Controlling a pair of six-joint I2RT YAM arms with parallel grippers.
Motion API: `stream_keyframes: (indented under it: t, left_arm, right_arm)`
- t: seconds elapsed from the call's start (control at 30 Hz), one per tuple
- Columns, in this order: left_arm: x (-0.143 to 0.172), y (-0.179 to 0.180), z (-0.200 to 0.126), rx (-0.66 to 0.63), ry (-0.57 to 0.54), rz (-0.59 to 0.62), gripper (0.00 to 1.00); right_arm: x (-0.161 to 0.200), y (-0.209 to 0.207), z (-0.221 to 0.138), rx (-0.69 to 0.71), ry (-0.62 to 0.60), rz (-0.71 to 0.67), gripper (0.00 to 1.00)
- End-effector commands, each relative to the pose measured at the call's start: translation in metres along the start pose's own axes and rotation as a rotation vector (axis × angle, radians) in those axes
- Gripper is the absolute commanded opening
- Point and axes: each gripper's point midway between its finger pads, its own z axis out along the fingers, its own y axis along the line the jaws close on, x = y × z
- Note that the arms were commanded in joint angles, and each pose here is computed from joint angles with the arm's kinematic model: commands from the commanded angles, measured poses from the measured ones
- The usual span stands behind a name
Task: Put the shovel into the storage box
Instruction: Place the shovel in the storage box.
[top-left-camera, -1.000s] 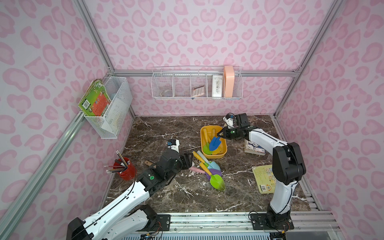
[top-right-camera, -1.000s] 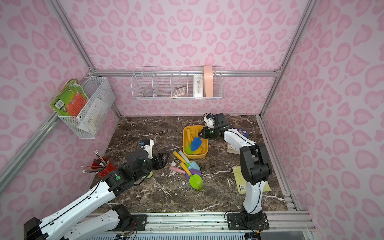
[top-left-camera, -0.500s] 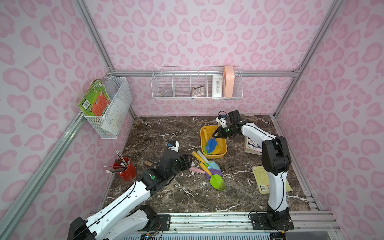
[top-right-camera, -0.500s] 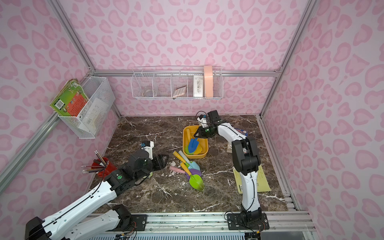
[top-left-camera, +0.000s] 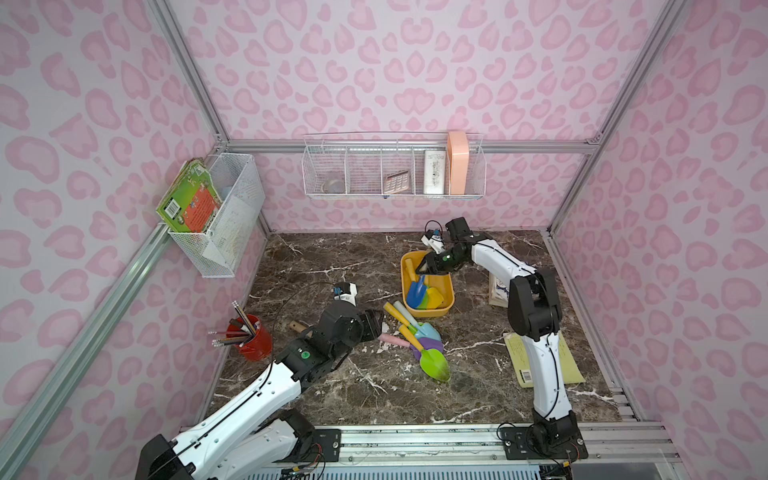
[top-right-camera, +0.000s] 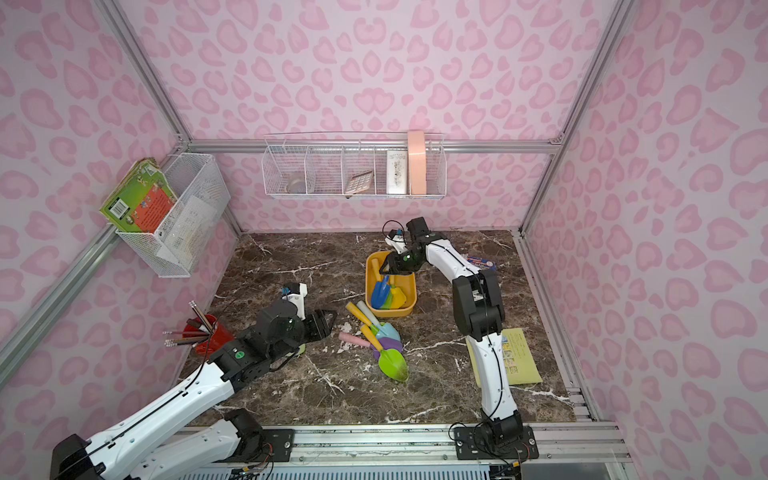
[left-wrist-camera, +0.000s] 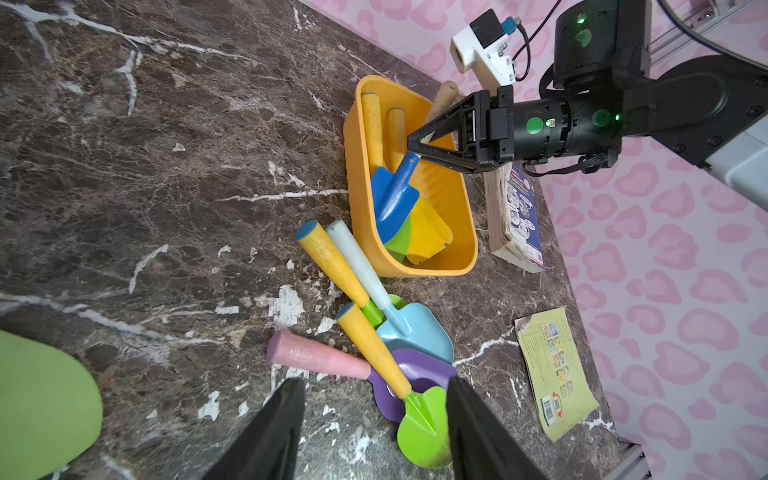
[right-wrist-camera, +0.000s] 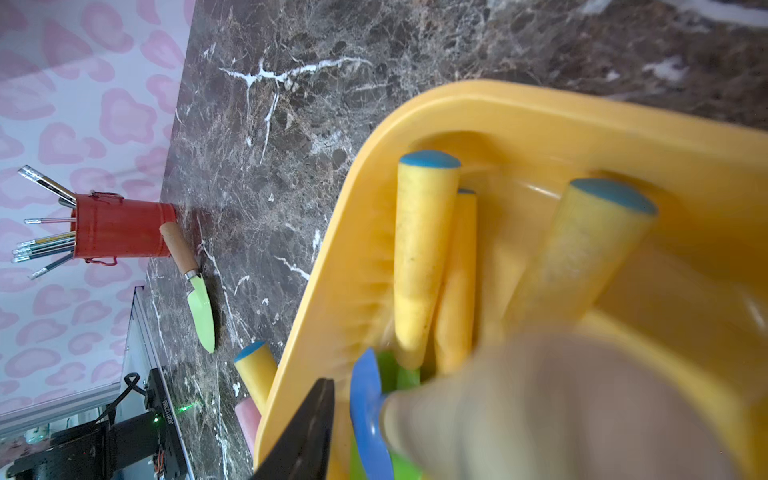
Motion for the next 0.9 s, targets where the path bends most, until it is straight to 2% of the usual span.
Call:
stream_keyframes:
  t: [0.0,0.23,0.43,0.73,0.87]
  left_arm:
    - [0.0,-0.002,0.001,0.014,0.001,-0.008,0.59]
    - [0.001,-0.003,0.003,0.017,0.005,-0.008,0.59]
    - [-0.002,-0.002,0.001,-0.004,0.013,-0.002,0.59]
    - [-0.001,0.006,-0.004,-0.135,0.102,0.032,0.63]
    - [0.003,0.013,-0.007,-0.189,0.143,0.027,0.65]
  right_arm:
    - [-0.008,0.002,-0.005,0.018,-0.022,-0.001,0.49]
    - [-0.02,0.007,-0.023,0.049,-0.085,-0.003,0.52]
    - [-0.017,0.014,-0.038,0.059,-0.117,-0.01,0.52]
    - [0.016,0.046,-0.082,0.112,-0.228,-0.053,0.51]
    - [0.037,0.071,-0.087,0.123,-0.247,-0.098,0.51]
